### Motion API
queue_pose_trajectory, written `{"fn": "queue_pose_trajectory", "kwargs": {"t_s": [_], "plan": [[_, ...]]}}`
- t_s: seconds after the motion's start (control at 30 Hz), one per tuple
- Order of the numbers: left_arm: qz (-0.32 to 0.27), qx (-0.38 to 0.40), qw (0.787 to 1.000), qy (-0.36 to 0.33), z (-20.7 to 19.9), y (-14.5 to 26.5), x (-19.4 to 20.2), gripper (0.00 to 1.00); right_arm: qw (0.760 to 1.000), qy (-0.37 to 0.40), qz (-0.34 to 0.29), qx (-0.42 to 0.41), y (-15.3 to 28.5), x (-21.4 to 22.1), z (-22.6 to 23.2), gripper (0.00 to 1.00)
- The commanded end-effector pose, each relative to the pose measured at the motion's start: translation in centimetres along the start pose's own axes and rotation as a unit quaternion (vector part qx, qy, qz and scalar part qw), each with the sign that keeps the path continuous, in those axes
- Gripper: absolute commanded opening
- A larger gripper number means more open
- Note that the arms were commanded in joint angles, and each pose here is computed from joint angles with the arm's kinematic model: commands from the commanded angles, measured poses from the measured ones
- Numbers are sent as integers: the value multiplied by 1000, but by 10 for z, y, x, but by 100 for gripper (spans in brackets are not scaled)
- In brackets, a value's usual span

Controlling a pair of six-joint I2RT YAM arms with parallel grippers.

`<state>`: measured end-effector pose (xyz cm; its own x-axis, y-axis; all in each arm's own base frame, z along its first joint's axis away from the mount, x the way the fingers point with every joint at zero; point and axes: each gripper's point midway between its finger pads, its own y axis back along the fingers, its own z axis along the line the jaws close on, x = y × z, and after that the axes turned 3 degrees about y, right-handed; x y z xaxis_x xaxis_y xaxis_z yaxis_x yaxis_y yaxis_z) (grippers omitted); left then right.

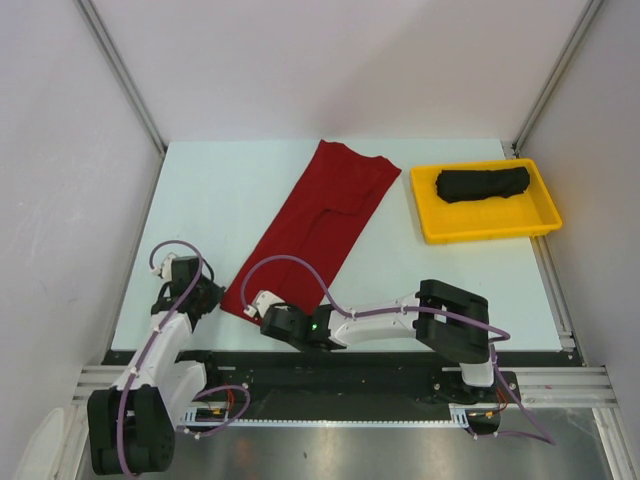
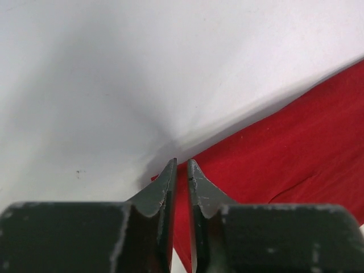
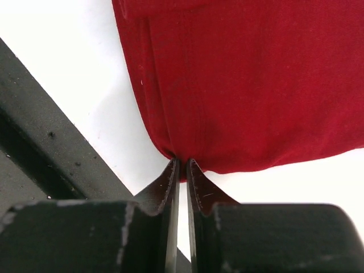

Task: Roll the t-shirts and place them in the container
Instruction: Roll the T-shirt to the center of the board.

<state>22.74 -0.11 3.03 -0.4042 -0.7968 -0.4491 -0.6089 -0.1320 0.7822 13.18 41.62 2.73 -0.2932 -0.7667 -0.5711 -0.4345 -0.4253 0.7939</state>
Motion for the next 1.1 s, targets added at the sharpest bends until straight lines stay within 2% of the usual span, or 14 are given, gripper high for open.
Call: {"fn": "queue_pose_trajectory", "kwargs": {"t_s": [0.0, 0.07, 0.1, 0.3, 0.6, 0.73, 0.87, 1.07], "plan": [[-14, -8, 1000, 0, 2, 1, -4, 27, 1000, -7, -25, -5, 11, -15, -4, 10], [-19, -26, 999, 1, 10, 4, -5, 43, 1000, -8, -25, -7, 12, -16, -5, 9], [-21, -32, 999, 5, 13, 5, -5, 45, 1000, -8, -24, -7, 12, -15, -6, 9], [-14, -15, 1000, 19, 17, 8, 6, 50, 1000, -10, -23, -14, 11, -15, -4, 7], [9, -1, 1000, 24, 16, 7, 23, 47, 999, -15, -27, -20, 10, -17, -2, 6], [5, 8, 1000, 27, 13, 5, 22, 38, 999, -18, -30, -22, 11, -19, -1, 6], [5, 9, 1000, 23, 7, 5, 18, 21, 999, -20, -34, -21, 14, -22, -4, 6], [-11, 28, 999, 14, -13, 14, 0, 3, 998, -29, -46, -23, 27, -31, -12, 5]]}}
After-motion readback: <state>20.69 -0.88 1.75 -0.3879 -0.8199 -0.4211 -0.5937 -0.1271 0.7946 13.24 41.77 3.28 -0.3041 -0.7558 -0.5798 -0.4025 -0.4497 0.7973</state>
